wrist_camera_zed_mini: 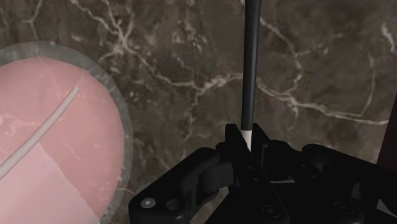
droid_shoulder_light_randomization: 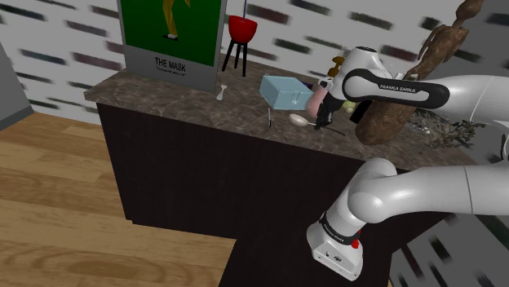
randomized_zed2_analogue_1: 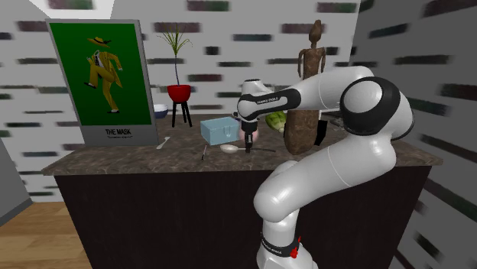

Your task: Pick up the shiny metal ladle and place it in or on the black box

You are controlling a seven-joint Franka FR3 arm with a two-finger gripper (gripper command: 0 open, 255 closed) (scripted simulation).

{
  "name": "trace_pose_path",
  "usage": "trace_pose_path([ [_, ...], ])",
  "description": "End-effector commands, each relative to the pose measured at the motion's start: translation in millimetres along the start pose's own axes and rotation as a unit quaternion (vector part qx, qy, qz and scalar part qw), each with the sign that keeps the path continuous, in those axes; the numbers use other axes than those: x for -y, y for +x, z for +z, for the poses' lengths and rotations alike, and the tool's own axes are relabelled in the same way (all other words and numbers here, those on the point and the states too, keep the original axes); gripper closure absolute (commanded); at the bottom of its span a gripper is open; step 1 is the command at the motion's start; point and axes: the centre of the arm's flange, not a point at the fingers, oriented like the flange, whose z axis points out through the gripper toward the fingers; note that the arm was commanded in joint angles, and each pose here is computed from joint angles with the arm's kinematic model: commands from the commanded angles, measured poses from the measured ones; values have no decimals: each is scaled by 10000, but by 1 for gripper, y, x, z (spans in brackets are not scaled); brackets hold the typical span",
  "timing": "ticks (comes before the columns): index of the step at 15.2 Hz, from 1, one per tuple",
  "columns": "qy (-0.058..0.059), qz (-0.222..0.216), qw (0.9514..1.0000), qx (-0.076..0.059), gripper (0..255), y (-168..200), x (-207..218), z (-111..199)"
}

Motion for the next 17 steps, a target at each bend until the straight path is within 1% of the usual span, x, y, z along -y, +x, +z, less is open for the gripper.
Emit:
trace_pose_path([
  [1, 0, 0, 10000, 0, 255, 0, 0, 0],
  [2, 0, 0, 10000, 0, 255, 0, 0, 0],
  [17, 0, 0, 10000, 0, 255, 2, -9, -79],
])
